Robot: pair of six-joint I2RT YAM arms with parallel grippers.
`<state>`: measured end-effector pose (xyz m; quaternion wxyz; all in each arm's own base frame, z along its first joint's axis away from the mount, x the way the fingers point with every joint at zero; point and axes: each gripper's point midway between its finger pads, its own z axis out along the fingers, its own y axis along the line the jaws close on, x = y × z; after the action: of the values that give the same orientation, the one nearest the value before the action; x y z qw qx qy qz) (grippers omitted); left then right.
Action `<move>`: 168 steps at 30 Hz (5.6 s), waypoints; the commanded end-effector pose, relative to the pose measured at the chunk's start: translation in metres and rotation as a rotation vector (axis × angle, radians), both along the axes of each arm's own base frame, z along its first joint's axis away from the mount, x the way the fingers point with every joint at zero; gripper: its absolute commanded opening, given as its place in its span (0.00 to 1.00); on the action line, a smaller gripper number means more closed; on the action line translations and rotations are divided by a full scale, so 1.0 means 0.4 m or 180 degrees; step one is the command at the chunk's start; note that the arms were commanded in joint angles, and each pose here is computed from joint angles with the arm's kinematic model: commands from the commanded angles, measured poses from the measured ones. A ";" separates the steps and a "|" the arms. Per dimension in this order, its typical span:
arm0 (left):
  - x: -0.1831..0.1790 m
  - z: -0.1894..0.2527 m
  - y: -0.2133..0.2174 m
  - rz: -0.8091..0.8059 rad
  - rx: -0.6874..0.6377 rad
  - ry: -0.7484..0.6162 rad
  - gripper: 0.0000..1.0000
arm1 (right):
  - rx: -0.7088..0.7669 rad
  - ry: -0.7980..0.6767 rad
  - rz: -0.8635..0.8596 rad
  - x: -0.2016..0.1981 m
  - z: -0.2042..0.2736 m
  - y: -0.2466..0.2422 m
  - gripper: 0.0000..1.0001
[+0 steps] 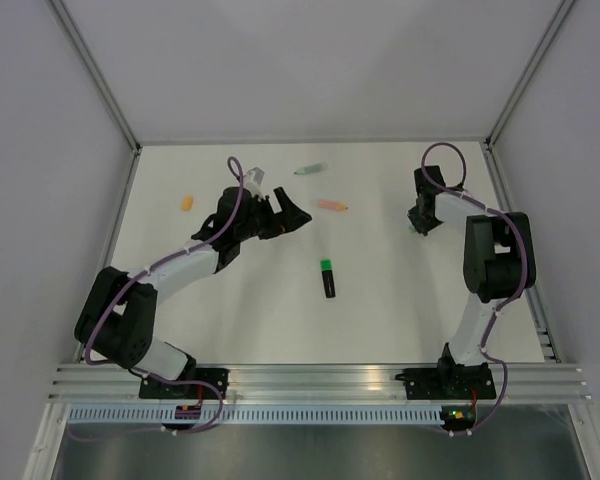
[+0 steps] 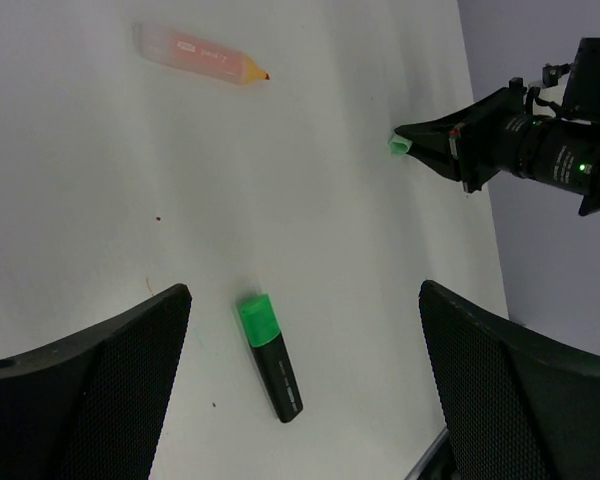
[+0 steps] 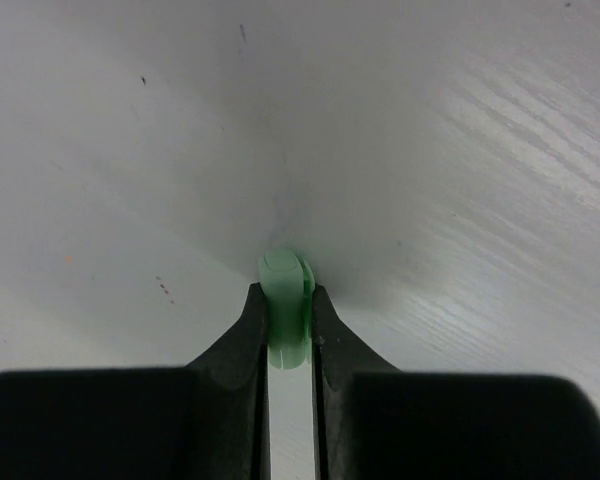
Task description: Insert the pens into the pen caps
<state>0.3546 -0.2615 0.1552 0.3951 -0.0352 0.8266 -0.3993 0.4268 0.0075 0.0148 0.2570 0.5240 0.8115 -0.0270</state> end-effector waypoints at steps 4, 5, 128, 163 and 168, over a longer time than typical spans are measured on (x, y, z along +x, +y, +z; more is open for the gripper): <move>0.123 0.113 -0.025 0.0195 0.0263 0.0208 1.00 | 0.0508 -0.0649 0.1226 -0.020 0.021 0.125 0.00; 0.153 0.085 -0.025 0.0307 0.0285 0.0326 1.00 | 0.0550 -0.0648 0.1316 -0.043 0.010 0.134 0.00; 0.568 -0.243 -0.133 -0.1053 0.2411 -0.0831 0.72 | 0.1114 -0.3459 0.2587 -0.304 0.606 0.350 0.00; 0.602 -0.208 -0.164 -0.0847 0.2423 -0.1069 0.48 | 0.1124 -0.3455 0.2550 -0.304 0.603 0.347 0.00; 0.614 -0.201 -0.158 -0.0753 0.2440 -0.1088 0.33 | 0.1127 -0.3441 0.2529 -0.303 0.597 0.346 0.00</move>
<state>0.5827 -0.3170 0.0284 0.4082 0.2951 0.8573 -0.1069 0.3051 0.1485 0.2462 0.5128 0.1578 0.7054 0.4632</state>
